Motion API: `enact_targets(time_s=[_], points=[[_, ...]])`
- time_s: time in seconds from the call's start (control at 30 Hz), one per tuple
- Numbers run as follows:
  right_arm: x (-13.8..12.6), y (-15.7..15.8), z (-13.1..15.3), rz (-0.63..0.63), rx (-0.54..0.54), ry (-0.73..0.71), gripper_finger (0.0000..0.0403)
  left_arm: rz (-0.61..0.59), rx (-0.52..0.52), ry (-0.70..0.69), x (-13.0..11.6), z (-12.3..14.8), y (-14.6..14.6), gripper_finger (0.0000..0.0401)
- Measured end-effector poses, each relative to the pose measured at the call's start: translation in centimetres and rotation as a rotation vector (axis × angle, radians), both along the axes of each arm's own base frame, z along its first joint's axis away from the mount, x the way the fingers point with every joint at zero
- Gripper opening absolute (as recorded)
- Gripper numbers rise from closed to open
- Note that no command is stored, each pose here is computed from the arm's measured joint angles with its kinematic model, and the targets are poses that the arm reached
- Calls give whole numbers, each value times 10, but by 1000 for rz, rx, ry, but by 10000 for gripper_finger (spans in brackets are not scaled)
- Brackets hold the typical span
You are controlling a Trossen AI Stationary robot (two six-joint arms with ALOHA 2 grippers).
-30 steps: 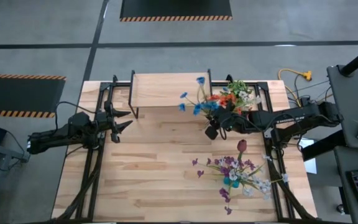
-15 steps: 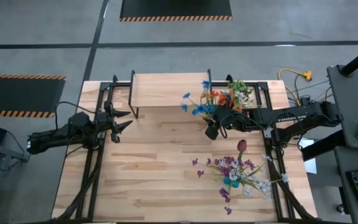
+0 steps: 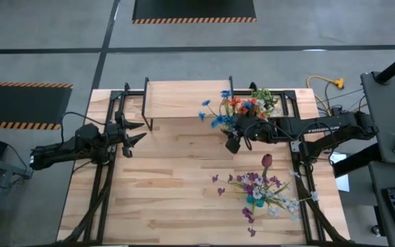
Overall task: Pick and place flowers into a vace then onto a shelf
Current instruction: Adjust the orange flowers on the transparent flower vase
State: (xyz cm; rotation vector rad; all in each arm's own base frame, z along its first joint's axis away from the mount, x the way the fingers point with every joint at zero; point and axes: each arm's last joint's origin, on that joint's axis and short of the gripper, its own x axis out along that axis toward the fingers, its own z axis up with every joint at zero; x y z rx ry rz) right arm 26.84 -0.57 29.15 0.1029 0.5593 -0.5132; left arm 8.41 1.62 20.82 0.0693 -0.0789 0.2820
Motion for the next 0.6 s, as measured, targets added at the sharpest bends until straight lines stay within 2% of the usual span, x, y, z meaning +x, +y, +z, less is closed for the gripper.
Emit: enact_targets(time_s=[0.3, 0.47, 0.6], points=[[1, 1, 7, 7, 22, -30, 311, 0, -1, 7, 0, -1, 0, 175], [4, 2, 25, 56, 44, -82, 325, -2, -19, -22, 0, 2, 0, 175], [3, 2, 33, 53, 46, -69, 326, -2, -23, -24, 0, 2, 0, 175]])
